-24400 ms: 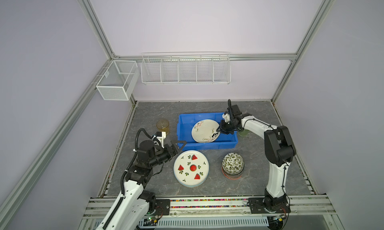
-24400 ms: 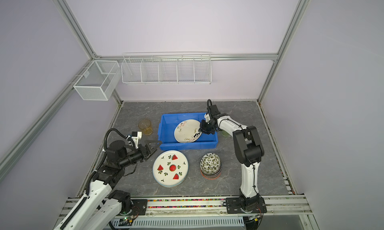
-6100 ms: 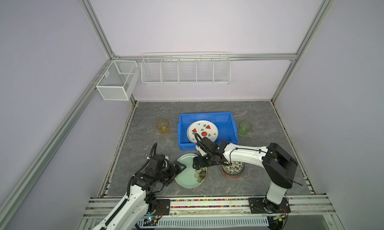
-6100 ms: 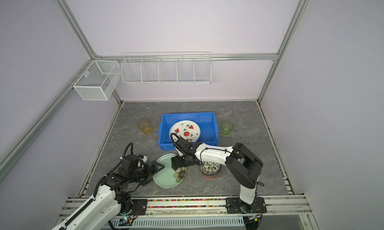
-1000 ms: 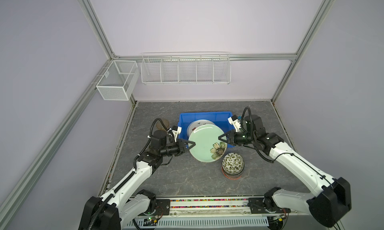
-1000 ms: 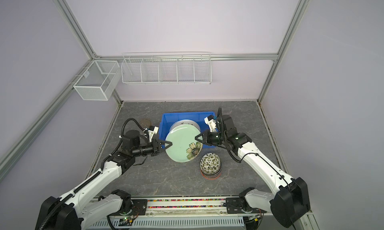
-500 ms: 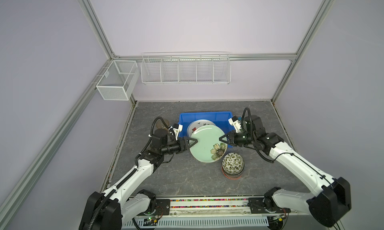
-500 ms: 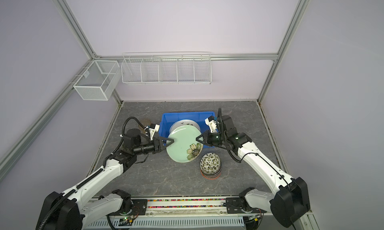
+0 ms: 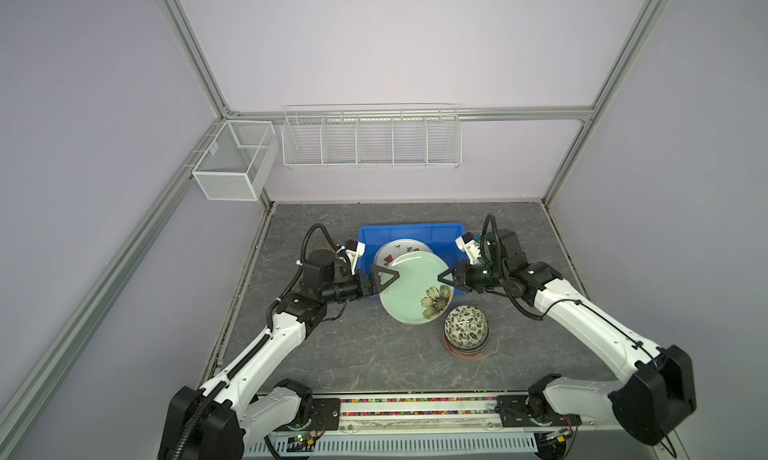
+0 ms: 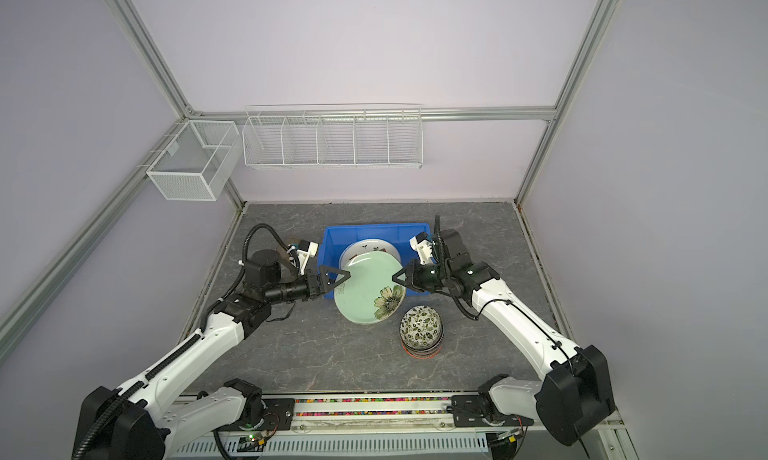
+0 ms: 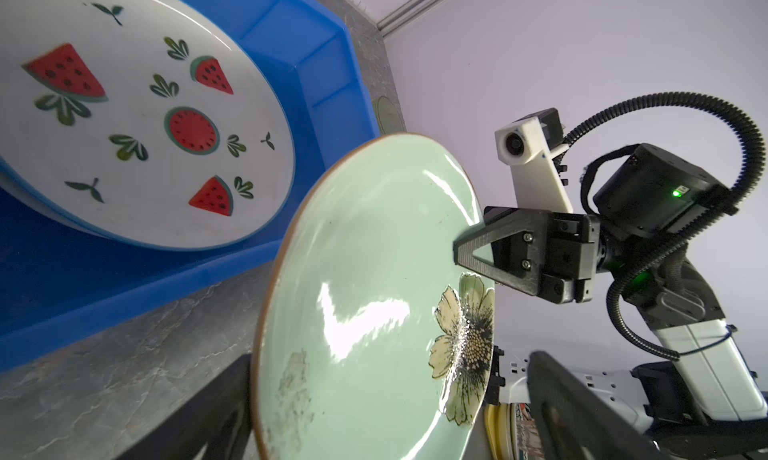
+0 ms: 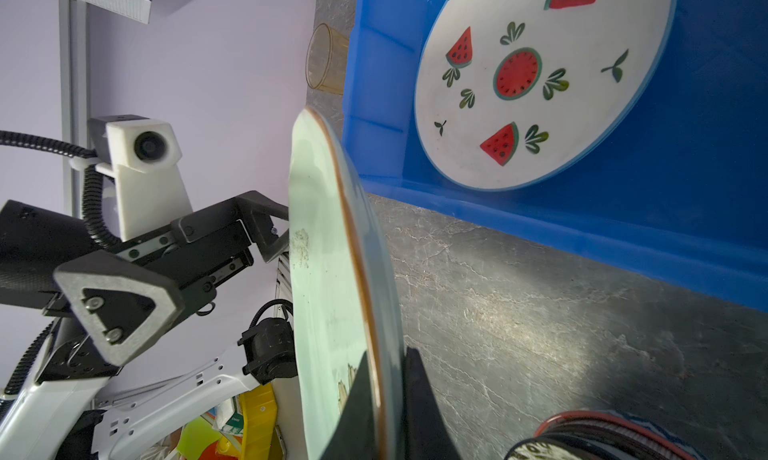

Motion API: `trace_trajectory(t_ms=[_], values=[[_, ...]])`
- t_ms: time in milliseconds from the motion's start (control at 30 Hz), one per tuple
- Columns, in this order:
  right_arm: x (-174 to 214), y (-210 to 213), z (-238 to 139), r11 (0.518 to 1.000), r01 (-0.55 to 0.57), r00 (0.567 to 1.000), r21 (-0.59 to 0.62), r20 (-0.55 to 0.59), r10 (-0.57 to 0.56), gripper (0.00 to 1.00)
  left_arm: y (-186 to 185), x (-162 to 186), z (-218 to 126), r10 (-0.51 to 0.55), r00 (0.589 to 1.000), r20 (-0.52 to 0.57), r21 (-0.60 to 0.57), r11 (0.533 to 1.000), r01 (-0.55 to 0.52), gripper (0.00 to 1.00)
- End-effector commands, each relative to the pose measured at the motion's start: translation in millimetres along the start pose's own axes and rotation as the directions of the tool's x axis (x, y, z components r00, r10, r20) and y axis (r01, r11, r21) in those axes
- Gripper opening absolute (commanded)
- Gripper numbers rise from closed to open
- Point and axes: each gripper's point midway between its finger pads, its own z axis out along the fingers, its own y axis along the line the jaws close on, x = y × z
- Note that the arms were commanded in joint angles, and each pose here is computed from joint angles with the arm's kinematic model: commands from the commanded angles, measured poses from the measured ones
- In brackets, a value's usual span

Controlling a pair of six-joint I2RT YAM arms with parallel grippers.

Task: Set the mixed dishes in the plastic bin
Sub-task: 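Carry the green plate into the bin with the right gripper while left releases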

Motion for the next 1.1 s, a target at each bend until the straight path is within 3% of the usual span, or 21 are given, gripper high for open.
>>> trace_trajectory(t_ms=[0, 233, 433, 667, 1067], values=[[-27, 37, -15, 0.994, 0.077, 0.994, -0.08, 0.079, -0.071, 0.07, -11, -13, -16, 0.118, 0.992, 0.039, -0.075, 0.991, -0.115, 0.99], [-50, 45, -10, 0.994, 0.086, 0.993, -0.073, 0.091, -0.08, 0.07, 0, -36, -49, 0.234, 0.971, 0.054, -0.268, 0.94, -0.211, 0.99], [-80, 46, 4, 0.995, 0.076, 0.992, -0.065, 0.11, -0.069, 0.07, 20, -67, -69, 0.254, 0.963, 0.09, -0.394, 0.897, -0.2, 0.99], [-115, 34, 31, 0.998, 0.042, 0.991, -0.037, 0.125, -0.038, 0.07, 46, -80, -64, 0.28, 0.948, 0.151, -0.455, 0.871, -0.185, 0.99], [-146, -18, 90, 0.999, -0.05, 0.994, 0.011, 0.097, 0.048, 0.07, 43, -79, -55, 0.264, 0.954, 0.139, -0.404, 0.895, -0.188, 0.99]])
